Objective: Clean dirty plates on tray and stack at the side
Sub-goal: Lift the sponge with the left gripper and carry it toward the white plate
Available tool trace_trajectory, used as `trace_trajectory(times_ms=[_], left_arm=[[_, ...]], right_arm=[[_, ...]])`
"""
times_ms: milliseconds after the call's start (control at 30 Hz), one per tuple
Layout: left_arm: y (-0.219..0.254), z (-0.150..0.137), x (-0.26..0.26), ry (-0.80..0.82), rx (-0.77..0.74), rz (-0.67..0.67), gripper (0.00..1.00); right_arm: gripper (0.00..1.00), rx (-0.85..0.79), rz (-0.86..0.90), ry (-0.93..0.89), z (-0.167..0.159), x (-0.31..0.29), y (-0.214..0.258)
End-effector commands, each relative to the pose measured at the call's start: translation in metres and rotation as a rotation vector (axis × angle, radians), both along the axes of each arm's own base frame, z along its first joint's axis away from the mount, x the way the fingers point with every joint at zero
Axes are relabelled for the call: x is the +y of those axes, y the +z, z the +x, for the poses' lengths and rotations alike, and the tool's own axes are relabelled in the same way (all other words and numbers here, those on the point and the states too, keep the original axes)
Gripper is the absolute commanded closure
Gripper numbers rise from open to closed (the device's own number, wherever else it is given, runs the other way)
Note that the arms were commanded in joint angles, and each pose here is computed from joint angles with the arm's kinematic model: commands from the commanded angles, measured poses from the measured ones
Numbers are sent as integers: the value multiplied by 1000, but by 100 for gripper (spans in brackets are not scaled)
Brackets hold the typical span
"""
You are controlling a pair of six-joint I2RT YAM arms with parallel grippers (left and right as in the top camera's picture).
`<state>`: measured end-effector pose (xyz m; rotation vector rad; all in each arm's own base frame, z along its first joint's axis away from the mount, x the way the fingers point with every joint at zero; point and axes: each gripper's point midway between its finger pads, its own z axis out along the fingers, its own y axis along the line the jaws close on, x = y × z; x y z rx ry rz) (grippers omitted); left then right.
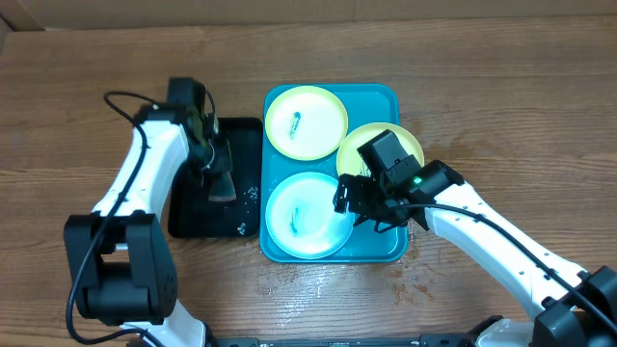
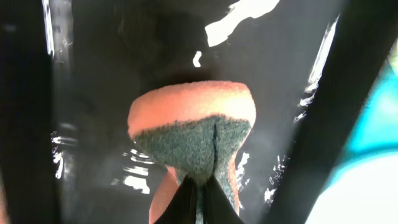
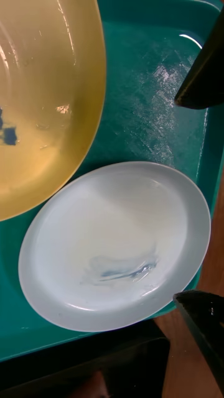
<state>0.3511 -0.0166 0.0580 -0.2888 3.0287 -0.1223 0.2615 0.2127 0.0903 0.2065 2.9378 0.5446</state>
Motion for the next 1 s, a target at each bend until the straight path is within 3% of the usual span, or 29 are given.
trace_trajectory(times_ms=[0, 100, 167, 233, 267, 333, 433, 500, 600, 633, 767, 967], left_arm=[[-30, -19, 2, 4, 37, 24, 96], [-43, -24, 0, 37, 38, 11, 94], [-45, -26, -3, 35, 41, -7, 82], [-44, -26, -4, 34, 42, -15, 52], [-43, -26, -5, 34, 45, -17, 43], [-42, -27, -5, 34, 54, -17, 37], [-41, -28, -6, 31, 56, -23, 36], [-41, -28, -6, 29, 58, -22, 47], [-42, -30, -6, 30, 62, -21, 90], [-43, -30, -6, 30, 62, -22, 96], [-42, -31, -8, 25, 67, -33, 96], [1, -21, -17, -25, 49, -86, 96]], right_arm=[[5, -43, -3, 59, 1, -1, 5], [5, -48, -8, 65, 1, -2, 5], [5, -48, -8, 64, 1, -2, 5], [5, -45, -9, 64, 0, -2, 5], [5, -43, -11, 64, 0, -3, 4], [5, -39, -14, 64, -1, -3, 4], [5, -38, -14, 64, -1, -3, 4], [5, -39, -13, 64, -1, -3, 4], [5, -38, -13, 63, -1, -3, 4], [6, -40, -16, 62, -1, -4, 4], [9, -49, -53, 53, 3, -8, -1], [25, -41, -116, 221, 3, -8, -28]])
